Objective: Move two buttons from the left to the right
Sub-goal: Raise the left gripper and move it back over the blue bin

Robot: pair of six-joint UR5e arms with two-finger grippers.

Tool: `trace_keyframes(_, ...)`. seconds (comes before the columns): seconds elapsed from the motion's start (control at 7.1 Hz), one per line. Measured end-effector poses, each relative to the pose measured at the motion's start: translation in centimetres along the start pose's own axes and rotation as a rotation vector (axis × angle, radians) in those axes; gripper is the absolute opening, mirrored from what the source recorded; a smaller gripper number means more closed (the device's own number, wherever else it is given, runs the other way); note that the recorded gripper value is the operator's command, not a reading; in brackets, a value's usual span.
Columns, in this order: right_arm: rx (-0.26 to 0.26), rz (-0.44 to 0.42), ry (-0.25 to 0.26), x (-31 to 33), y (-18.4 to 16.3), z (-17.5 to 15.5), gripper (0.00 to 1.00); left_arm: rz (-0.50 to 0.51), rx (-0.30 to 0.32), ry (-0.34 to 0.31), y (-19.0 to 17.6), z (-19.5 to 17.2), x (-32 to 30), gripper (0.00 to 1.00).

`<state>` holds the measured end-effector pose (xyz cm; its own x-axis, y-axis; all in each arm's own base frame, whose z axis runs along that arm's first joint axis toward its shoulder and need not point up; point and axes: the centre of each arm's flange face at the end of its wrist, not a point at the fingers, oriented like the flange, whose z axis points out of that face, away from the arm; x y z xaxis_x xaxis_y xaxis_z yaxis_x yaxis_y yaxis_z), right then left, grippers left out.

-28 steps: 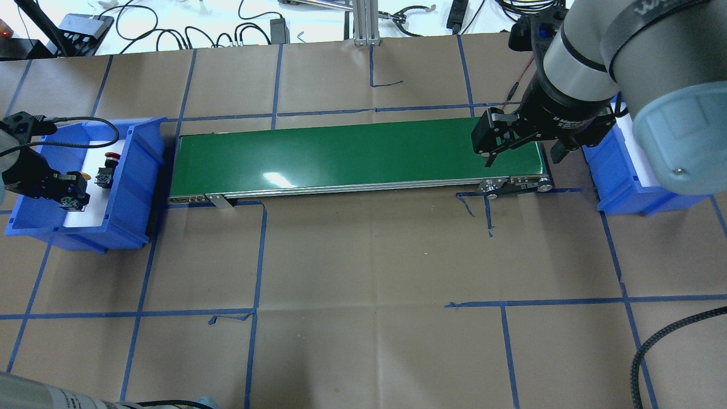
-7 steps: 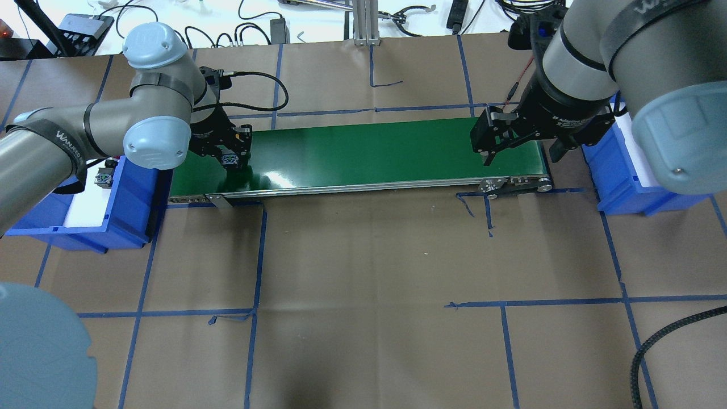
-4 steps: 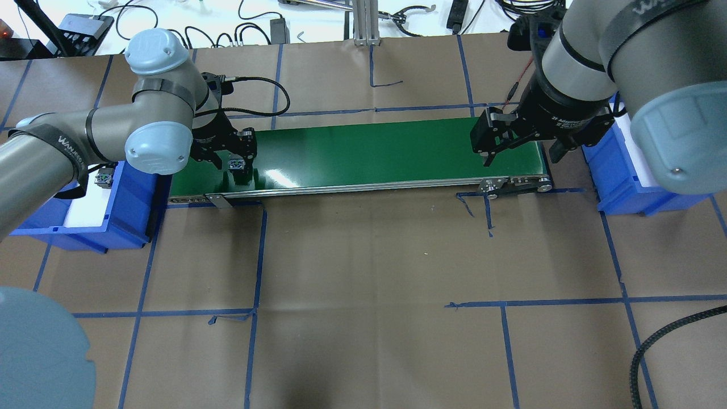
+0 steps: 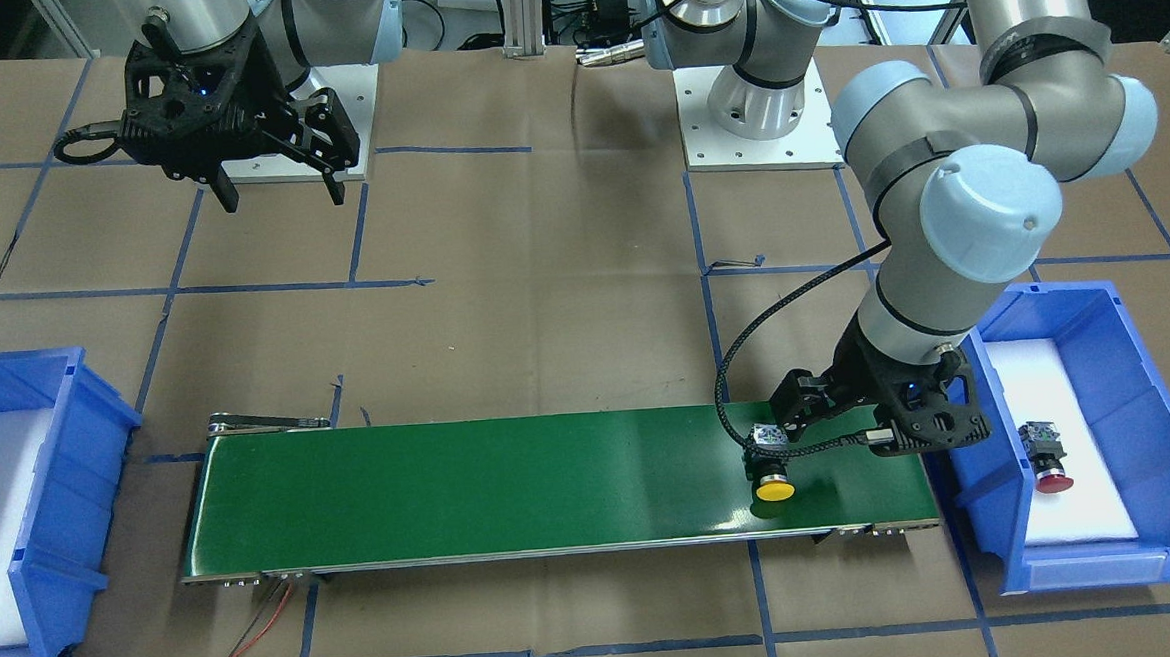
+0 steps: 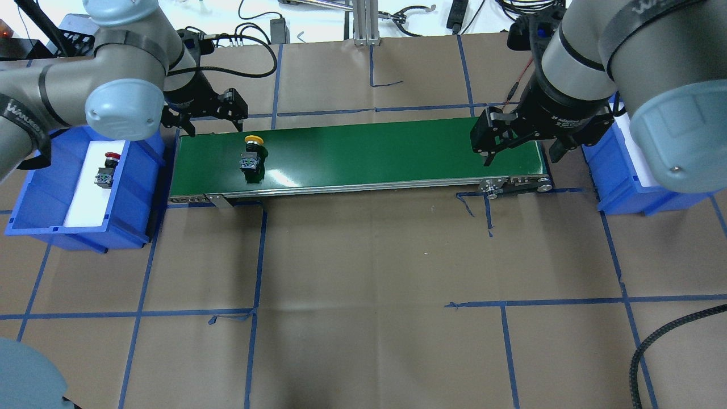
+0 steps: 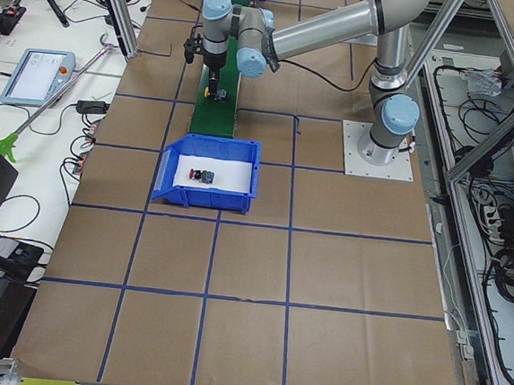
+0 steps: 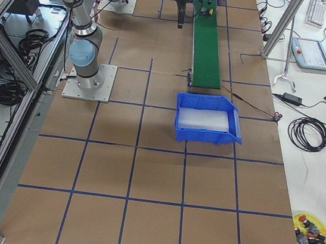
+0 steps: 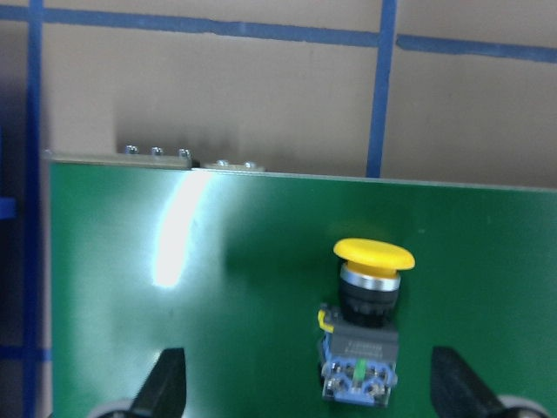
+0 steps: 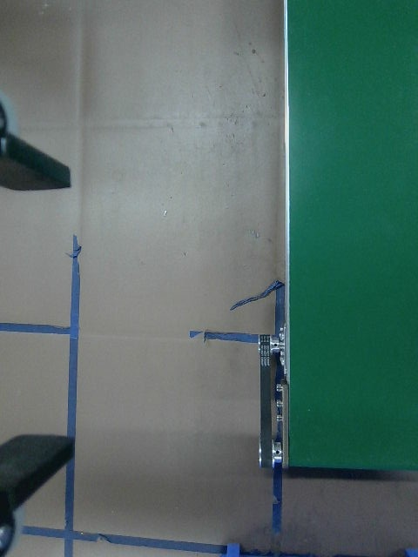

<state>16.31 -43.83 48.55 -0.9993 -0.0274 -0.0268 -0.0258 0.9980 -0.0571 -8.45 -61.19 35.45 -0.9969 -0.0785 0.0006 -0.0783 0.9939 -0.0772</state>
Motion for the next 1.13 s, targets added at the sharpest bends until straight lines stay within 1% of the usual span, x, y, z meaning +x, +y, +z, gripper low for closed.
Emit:
trace_keyframes(0.28, 0.003, 0.000, -0.001, 0.0, 0.0, -0.1, 1.00, 0.007, -0.035, 0.000, 0.2, -6.0, 0.0, 1.00)
trace_keyframes(0.42, 0.004, 0.000, -0.001, 0.0, 0.0, -0.1, 1.00, 0.009, -0.045, -0.001, 0.2, -7.9, -0.1, 1.00)
trace_keyframes(0.56, 0.004, 0.000, -0.001, 0.0, 0.0, -0.1, 1.00, 0.011, -0.049, -0.001, -0.2, -8.6, -1.2, 1.00)
trace_keyframes(0.7, 0.004, 0.000, -0.001, 0.0, 0.0, 0.0, 1.00, 0.018, -0.052, 0.000, -0.8, -8.8, -4.0, 1.00)
trace_keyframes(1.13, 0.007, 0.000, -0.001, 0.0, -0.1, -0.1, 1.00, 0.041, -0.066, -0.001, -1.7, -8.3, -15.2, 1.00)
